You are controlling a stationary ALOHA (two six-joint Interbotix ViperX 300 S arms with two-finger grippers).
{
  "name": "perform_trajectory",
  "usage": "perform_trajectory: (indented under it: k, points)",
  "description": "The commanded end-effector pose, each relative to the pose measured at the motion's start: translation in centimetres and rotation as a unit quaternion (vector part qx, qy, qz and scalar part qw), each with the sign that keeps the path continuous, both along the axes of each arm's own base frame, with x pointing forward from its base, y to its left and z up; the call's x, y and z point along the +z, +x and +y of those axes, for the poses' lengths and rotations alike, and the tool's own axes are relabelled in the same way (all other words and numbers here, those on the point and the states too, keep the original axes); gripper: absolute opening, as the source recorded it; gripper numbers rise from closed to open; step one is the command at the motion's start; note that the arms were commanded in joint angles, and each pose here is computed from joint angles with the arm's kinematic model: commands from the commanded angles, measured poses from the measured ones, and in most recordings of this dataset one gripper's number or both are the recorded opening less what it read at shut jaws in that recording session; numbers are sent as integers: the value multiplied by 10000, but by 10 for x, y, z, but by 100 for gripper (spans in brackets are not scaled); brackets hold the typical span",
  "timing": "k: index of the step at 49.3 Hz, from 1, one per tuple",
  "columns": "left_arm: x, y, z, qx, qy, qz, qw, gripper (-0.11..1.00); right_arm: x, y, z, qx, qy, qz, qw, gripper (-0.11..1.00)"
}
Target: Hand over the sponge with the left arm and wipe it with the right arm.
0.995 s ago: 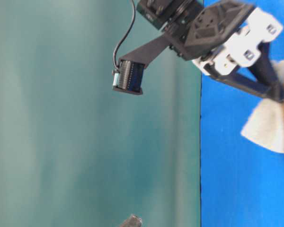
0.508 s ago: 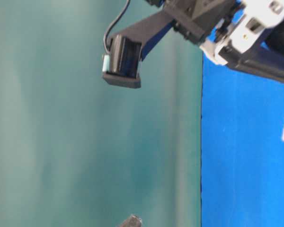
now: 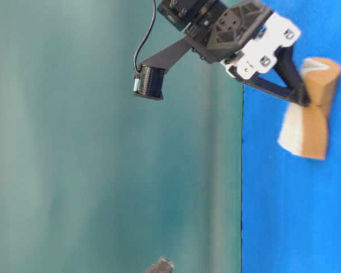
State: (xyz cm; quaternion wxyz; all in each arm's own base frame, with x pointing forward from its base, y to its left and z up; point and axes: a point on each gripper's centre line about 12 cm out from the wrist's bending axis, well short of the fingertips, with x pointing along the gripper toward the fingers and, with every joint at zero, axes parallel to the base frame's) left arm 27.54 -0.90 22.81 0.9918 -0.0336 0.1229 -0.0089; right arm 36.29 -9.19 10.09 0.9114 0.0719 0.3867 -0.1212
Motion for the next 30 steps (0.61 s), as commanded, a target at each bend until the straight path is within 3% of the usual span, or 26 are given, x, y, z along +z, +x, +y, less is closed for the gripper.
perform_trajectory:
  k: [1, 8, 15, 30]
  points:
    - [9, 5, -1, -18, 2, -146, 9999, 83, 12, -1, -18, -172, -116, -206, 9996, 17]
    - [8, 8, -1, -20, 10, -115, 9999, 83, 13, -2, -23, -226, -127, -227, 9994, 17]
    - [7, 8, -1, -20, 11, -100, 9999, 83, 12, 1, -8, -103, -38, -219, 9997, 17]
    - [7, 9, -1, -20, 11, -108, 9999, 83, 14, 17, 89, 761, 383, -288, 9959, 17]
